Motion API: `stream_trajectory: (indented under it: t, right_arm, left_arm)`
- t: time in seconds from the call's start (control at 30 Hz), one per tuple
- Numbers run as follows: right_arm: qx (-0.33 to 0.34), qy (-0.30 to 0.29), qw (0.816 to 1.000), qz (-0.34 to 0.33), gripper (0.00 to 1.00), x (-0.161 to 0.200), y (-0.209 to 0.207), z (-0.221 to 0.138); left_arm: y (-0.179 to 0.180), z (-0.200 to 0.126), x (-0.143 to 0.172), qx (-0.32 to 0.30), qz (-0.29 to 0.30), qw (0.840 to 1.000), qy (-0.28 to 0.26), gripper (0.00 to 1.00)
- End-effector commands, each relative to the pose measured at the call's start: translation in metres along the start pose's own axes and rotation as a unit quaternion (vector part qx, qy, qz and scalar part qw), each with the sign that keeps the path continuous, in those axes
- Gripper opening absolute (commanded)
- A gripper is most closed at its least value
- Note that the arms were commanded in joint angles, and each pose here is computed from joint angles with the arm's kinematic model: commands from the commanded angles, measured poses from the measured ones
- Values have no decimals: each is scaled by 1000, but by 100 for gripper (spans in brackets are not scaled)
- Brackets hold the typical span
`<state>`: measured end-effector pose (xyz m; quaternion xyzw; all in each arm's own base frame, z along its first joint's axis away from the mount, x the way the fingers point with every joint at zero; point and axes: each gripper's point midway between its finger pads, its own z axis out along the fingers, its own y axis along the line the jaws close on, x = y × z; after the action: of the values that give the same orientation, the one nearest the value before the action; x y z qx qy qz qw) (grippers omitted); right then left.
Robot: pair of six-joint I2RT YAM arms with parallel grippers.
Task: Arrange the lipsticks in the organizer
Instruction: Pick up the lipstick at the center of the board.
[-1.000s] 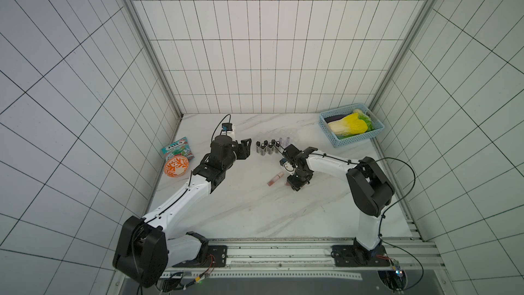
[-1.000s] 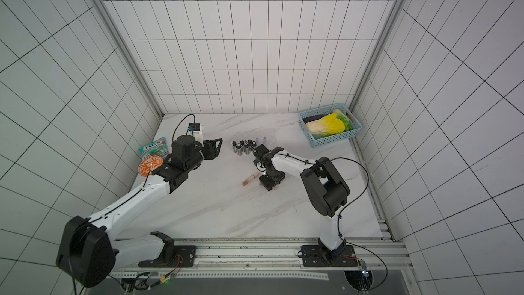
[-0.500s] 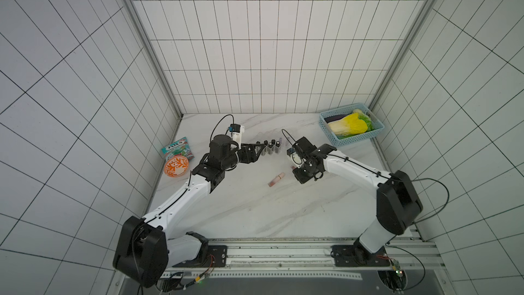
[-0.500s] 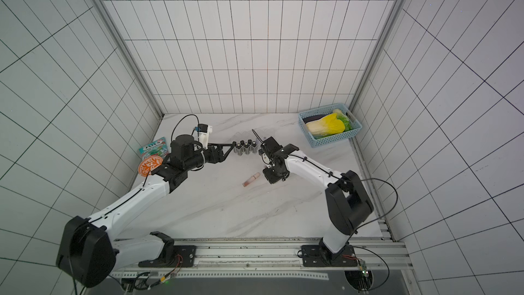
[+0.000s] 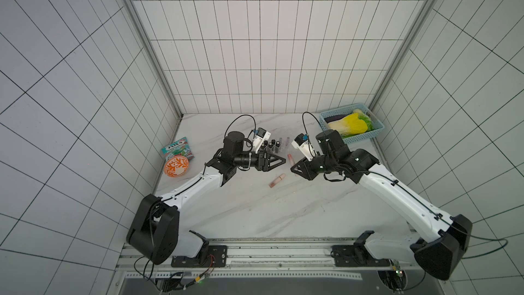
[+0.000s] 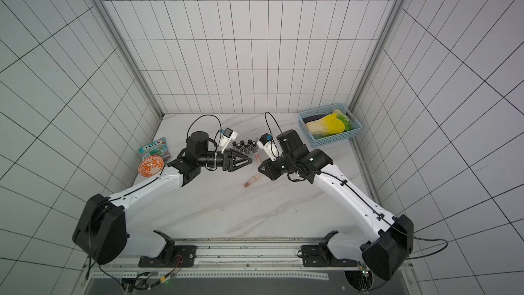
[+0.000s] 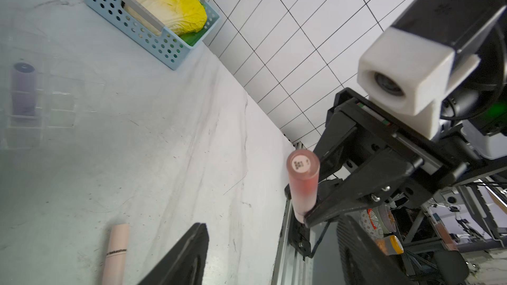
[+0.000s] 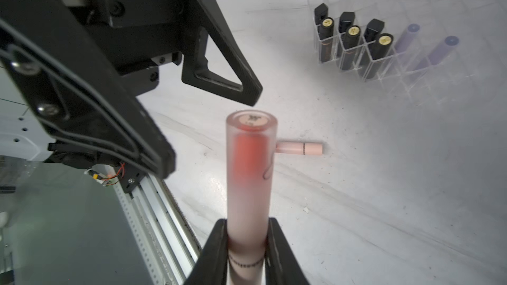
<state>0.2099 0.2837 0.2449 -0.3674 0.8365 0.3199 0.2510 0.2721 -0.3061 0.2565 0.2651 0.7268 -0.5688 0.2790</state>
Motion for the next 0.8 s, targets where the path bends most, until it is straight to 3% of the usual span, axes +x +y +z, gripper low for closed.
stream_trajectory:
  t: [0.0, 0.13, 0.37, 0.53, 0.57, 0.67, 0.77]
  right_arm:
    - [-55, 8, 998, 12, 24, 3, 13, 8]
    - [-65, 13, 998, 14, 24, 3, 15, 11]
    - [-69, 10, 997, 11, 24, 1, 18, 8]
    - [-60, -2, 998, 7, 28, -3, 18, 2]
    - [-50, -6, 999, 6, 34, -4, 16, 0]
    - [-5, -22, 1000, 7, 74, -5, 2, -5]
    - [50, -45, 998, 11, 96, -5, -16, -14]
  left_arm:
    - [-18, 8, -11, 29, 33, 999, -1, 67]
    - [-18, 10, -11, 31, 32, 999, -1, 58]
    - [-16, 11, -11, 27, 31, 999, 0, 25]
    - [-11, 13, -11, 19, 30, 999, 2, 8]
    - [-10, 13, -11, 14, 31, 999, 2, 7]
    - [6, 13, -17, -35, 37, 999, -2, 7]
    - [40, 15, -27, -134, 64, 989, -12, 7]
